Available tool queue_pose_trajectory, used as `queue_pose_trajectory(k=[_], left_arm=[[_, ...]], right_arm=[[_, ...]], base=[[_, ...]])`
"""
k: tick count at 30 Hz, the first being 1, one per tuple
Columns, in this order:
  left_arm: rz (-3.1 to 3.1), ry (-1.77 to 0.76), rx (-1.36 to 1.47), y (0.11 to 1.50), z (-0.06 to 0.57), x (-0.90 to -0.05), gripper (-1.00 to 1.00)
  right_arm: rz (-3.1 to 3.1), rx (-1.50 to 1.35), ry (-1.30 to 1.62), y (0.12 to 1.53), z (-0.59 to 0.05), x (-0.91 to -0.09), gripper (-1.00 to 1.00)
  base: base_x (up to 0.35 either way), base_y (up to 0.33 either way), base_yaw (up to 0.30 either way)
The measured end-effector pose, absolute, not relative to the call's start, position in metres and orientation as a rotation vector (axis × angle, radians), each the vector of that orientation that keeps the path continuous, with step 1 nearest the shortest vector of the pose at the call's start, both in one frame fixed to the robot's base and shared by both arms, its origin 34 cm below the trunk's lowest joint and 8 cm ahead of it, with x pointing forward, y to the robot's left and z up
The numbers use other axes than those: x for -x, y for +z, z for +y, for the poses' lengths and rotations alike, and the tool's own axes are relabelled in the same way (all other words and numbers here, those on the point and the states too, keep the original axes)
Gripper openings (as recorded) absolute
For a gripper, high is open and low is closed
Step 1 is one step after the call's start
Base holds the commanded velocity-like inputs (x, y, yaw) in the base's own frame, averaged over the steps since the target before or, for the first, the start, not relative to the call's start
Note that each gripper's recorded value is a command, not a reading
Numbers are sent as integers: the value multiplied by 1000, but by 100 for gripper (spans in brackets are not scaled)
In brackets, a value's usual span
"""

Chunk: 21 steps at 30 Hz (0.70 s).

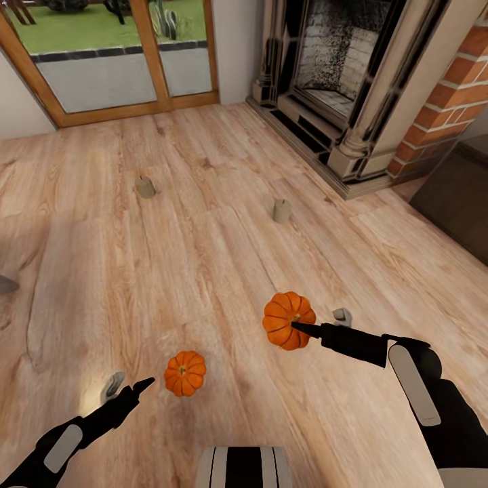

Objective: Place each of the two pumpkins and all three candles from the living room inside a cabinet in the living room (use any cabinet), then make sure every cabinet is closed, and position the cauldron so it is next to a table in the living room.

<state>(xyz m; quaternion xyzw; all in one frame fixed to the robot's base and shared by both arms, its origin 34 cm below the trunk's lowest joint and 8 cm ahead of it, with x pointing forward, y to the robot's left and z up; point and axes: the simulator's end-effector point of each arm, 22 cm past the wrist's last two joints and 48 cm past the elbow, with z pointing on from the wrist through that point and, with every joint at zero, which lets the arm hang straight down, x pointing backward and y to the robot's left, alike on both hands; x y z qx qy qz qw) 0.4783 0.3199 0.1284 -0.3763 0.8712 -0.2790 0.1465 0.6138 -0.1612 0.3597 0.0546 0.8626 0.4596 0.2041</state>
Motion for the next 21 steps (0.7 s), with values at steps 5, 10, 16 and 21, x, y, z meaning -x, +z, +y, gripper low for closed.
queue_pose_trajectory(k=[5,10,16,21], left_arm=[[2508,-802,1083,128,320,-478,100],[2508,-802,1084,128,320,-478,100],[2506,-803,1084,129,321,-479,100],[2507,-801,1086,128,321,-478,100]], right_arm=[[2407,-152,1280,359,-161,-614,-100],[2407,-151,1280,359,-161,-614,-100],[2412,-143,1283,358,-158,-612,-100],[2414,-141,1280,358,-158,-612,-100]], base=[[60,-30,0],[94,-3,0],[12,-4,0],[64,-154,0]])
